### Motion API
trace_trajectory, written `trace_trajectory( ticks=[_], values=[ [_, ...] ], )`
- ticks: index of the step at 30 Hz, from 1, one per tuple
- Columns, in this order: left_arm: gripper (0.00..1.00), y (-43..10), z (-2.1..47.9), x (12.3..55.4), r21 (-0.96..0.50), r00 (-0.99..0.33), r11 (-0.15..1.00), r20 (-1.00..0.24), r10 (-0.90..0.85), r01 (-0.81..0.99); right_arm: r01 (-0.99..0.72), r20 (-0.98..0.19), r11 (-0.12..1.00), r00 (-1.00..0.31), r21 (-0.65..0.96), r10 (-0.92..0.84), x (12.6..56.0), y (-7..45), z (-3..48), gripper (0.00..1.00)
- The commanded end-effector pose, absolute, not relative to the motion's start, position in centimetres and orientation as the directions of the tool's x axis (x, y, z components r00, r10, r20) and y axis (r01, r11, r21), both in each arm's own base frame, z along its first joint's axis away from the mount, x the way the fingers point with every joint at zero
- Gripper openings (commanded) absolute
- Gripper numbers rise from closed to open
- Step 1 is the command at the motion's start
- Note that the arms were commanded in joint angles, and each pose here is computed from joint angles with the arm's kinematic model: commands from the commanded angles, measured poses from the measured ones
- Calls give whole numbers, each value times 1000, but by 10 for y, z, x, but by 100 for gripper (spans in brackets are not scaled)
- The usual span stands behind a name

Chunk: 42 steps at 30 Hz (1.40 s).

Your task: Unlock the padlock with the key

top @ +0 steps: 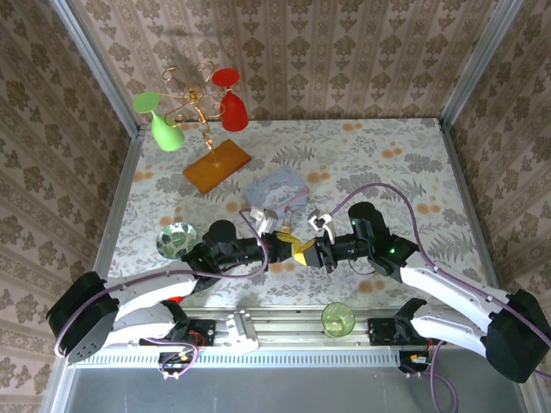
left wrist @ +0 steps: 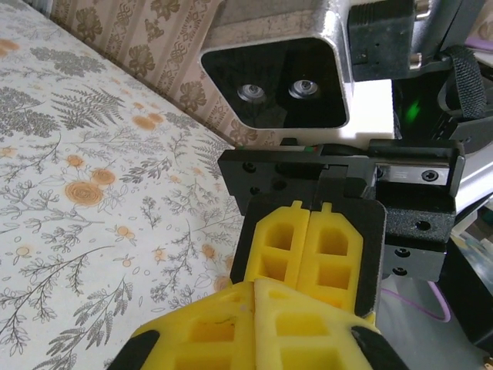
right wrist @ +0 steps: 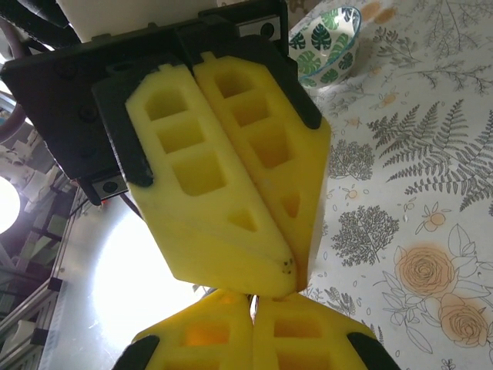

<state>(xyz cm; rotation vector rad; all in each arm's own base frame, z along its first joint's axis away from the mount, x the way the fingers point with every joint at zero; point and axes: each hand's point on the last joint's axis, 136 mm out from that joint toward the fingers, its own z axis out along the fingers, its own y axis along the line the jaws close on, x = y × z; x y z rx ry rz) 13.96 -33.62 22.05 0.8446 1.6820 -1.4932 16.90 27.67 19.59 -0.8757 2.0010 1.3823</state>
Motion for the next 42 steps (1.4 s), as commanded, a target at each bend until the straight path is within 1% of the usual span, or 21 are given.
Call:
trace_trajectory(
  ticks=[1,4,5,6,8,10,15,17,18,20,24,26,29,31,33,35,37,39,40,41,42],
  values=[
    [0,-339,237,131,-508,-508,41,-861,-20,860,-791,-781,235,-604,565,-155,172,276,211,0],
    [0,-339,234,131,-515,-515,44,-857,-17,856,-794,-791,237,-597,559,-134,175,275,215,0],
    [5,-338,232,132,-520,-520,50,-854,-16,853,-794,-791,241,-597,558,-135,176,275,214,0],
    [7,-338,231,131,-522,-521,50,-853,-18,852,-794,-790,241,-598,559,-138,176,275,214,0],
    [10,-338,232,131,-523,-523,47,-852,-23,851,-792,-788,244,-600,560,-140,177,275,213,0],
    [9,-338,230,131,-528,-528,51,-849,-15,848,-792,-791,246,-598,558,-130,178,274,213,0],
    [1,-336,232,132,-534,-533,58,-846,-32,844,-790,-796,261,-595,554,-111,181,273,213,0],
    [1,-337,234,132,-537,-536,54,-843,-33,842,-791,-798,257,-594,555,-104,182,274,214,0],
    [4,-337,234,133,-541,-540,56,-841,-34,839,-790,-798,253,-595,559,-96,182,274,215,0],
    [6,-337,233,132,-542,-541,51,-840,-37,839,-792,-803,247,-591,559,-77,184,274,218,0],
    [15,-329,236,138,-563,-556,60,-825,-103,824,-791,-802,252,-592,558,-82,185,274,217,0],
    [15,-326,242,141,-576,-566,46,-813,-137,816,-790,-799,251,-595,560,-89,184,274,216,0],
    [14,-327,243,141,-578,-570,33,-811,-134,815,-787,-795,249,-600,565,-92,184,275,214,0],
    [12,-330,243,138,-570,-565,19,-817,-113,821,-785,-793,247,-602,568,-93,185,276,214,0],
    [4,-332,239,140,-571,-566,32,-818,-96,820,-787,-792,238,-603,570,-98,184,278,215,0],
    [0,-333,241,139,-566,-562,25,-822,-91,824,-785,-788,244,-606,570,-110,185,277,213,0],
    [0,-333,243,137,-561,-558,17,-825,-87,828,-783,-787,255,-607,567,-114,185,277,212,0],
    [0,-331,241,138,-562,-558,33,-825,-86,826,-782,-791,267,-604,563,-101,187,275,212,0],
    [0,-329,241,139,-562,-557,40,-825,-94,826,-782,-794,275,-601,560,-93,188,274,213,4],
    [0,-327,240,140,-566,-559,52,-823,-103,823,-778,-794,286,-602,559,-84,189,273,213,20],
    [0,-325,240,143,-569,-560,70,-821,-115,820,-776,-795,297,-601,557,-78,191,272,213,41]
  ],
)
